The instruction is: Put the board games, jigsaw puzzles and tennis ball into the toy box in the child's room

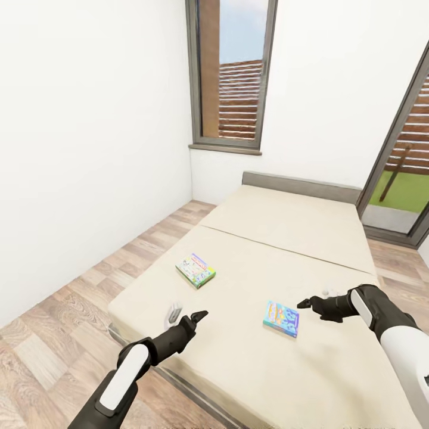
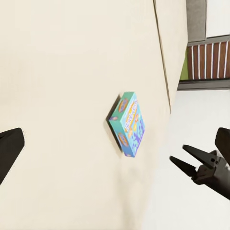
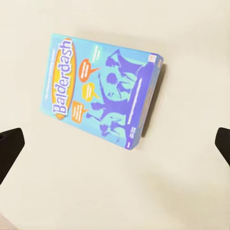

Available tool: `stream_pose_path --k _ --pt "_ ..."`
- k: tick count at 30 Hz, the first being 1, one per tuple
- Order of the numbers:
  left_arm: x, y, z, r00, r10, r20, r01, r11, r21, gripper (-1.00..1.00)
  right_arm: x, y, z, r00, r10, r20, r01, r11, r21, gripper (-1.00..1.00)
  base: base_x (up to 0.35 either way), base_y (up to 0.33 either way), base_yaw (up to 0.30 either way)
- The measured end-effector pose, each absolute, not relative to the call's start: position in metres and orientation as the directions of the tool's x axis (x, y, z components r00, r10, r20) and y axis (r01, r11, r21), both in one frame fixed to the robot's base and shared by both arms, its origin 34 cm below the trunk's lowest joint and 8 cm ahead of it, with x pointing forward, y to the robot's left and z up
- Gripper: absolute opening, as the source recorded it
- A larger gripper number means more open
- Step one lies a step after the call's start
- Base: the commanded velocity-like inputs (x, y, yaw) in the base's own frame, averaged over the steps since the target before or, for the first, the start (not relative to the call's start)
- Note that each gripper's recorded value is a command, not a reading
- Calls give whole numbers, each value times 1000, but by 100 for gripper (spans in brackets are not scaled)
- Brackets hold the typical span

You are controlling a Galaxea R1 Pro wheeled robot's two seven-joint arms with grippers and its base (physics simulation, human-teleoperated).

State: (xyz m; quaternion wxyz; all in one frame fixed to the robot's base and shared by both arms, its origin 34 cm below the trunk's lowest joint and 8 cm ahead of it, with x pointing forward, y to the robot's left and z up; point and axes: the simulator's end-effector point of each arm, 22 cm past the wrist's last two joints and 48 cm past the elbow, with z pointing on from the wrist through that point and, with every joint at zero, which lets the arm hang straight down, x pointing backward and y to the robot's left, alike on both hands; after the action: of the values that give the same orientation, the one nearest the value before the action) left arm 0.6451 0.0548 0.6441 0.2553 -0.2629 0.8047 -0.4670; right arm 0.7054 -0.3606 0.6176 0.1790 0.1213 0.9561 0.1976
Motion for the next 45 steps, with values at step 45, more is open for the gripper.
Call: stream_pose_path --k 45 --pt "682 38 626 -753 -627 -202 -169 480 -861 100 724 -352 581 -897 320 -305 158 877 454 100 0 0 0"
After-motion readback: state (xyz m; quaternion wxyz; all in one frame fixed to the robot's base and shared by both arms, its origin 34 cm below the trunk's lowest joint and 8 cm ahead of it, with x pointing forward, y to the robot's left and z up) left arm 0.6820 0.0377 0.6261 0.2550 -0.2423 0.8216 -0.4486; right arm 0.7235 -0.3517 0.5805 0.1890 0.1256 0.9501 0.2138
